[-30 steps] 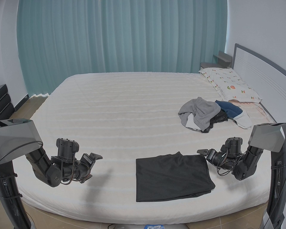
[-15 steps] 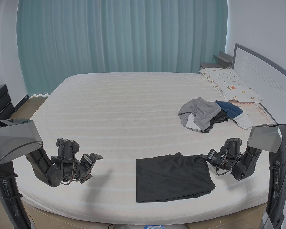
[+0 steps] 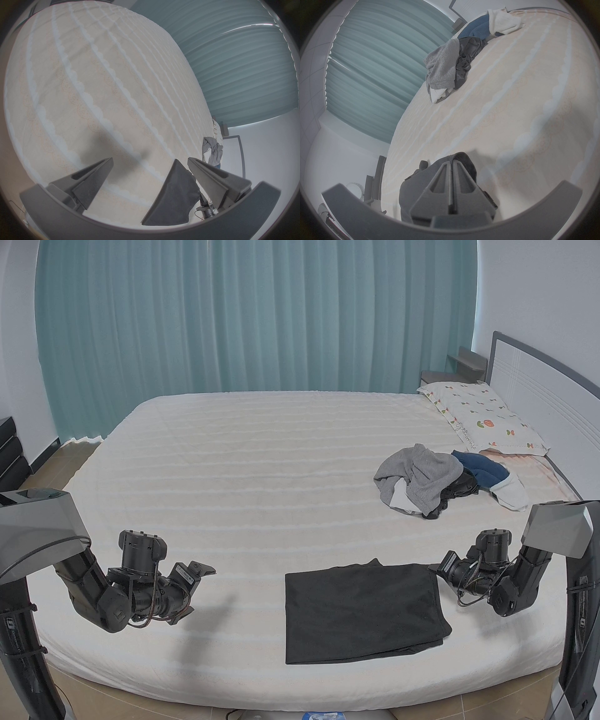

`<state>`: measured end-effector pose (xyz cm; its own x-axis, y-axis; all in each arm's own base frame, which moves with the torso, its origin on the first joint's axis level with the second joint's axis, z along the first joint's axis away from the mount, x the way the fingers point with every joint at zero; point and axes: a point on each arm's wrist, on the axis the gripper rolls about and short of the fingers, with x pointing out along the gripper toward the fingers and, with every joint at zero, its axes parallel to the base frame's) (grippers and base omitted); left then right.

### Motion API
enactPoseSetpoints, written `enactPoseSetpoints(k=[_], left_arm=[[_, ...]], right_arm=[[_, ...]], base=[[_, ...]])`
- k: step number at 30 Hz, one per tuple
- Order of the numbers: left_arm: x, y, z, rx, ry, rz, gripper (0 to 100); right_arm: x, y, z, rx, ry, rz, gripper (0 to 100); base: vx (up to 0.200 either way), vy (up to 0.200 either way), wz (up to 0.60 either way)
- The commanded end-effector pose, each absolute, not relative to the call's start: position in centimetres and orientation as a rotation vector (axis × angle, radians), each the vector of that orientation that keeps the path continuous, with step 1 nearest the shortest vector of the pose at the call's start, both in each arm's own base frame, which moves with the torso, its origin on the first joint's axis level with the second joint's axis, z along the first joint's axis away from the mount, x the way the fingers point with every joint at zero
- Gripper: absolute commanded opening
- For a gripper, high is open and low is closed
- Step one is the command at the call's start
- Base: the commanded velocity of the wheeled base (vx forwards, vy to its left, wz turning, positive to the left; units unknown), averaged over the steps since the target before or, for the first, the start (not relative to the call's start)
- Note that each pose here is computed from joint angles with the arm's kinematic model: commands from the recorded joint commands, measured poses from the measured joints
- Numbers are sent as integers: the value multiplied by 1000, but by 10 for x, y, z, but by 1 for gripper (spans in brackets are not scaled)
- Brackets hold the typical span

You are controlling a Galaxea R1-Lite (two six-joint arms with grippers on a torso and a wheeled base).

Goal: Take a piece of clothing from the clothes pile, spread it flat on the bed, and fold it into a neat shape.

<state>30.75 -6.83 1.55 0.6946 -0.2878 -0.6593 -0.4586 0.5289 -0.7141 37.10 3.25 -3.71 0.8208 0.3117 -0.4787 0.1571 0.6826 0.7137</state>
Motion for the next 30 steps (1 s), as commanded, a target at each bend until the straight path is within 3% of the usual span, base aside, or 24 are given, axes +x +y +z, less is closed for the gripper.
enactPoseSetpoints(k=[1,30], left_arm=[[308,-68,15,-1041,836,119,100],[308,-68,15,-1040,836,120,100]], right_arm=[[372,30,-41,831,624,85,0],[377,21,-46,825,604,38,0]], base=[[0,0,0],[0,0,0]])
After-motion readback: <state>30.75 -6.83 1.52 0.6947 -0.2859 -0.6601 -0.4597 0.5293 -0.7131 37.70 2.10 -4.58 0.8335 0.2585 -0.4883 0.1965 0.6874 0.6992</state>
